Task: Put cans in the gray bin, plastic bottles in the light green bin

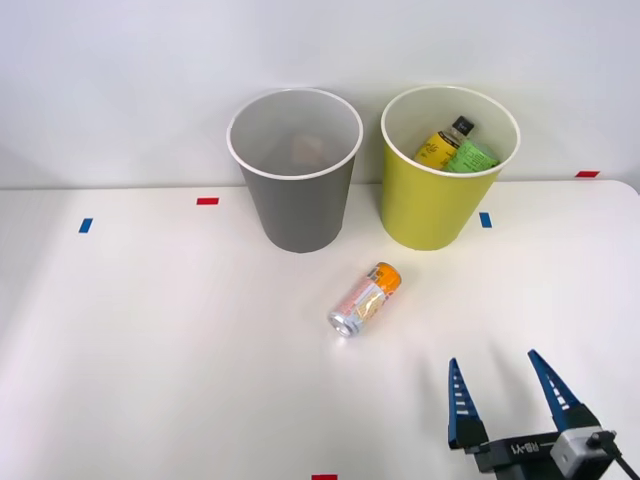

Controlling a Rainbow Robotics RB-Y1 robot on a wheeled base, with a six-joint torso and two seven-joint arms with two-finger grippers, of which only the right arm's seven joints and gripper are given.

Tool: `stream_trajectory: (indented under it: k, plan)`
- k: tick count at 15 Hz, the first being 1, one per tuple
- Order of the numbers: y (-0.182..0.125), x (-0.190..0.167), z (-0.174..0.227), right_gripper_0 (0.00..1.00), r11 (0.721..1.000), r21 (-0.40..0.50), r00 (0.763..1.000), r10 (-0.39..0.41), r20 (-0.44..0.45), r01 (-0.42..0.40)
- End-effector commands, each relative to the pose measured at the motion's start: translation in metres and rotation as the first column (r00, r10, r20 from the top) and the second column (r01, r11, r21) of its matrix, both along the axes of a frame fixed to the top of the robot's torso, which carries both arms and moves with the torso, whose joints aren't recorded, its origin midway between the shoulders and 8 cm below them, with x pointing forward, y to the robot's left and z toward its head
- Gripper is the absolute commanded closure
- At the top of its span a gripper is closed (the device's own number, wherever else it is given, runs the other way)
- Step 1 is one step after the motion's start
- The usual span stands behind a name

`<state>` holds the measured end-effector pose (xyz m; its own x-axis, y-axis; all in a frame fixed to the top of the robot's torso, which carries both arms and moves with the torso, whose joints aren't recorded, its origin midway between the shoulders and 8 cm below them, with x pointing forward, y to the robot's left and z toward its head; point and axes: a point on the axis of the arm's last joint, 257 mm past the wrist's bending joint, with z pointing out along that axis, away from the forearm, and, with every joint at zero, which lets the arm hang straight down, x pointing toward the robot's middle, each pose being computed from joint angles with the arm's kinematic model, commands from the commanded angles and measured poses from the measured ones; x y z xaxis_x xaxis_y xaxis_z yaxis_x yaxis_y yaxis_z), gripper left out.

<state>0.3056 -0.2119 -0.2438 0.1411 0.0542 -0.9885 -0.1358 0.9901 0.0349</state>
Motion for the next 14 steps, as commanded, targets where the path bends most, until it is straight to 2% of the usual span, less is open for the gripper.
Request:
stream_trajectory:
  k: [1, 4, 7, 14]
  plan:
    - [0.008, -0.021, -0.017, 0.0, 0.994, -0.107, 0.999, -0.008, -0.041, 0.004]
    - [0.036, -0.035, -0.045, 0.0, 0.991, -0.13, 0.99, 0.015, -0.139, -0.033]
    - [0.057, -0.045, -0.048, 0.0, 0.995, -0.086, 0.986, 0.04, -0.159, -0.054]
    - [0.057, -0.046, -0.048, 0.0, 0.996, -0.074, 0.986, 0.039, -0.162, -0.051]
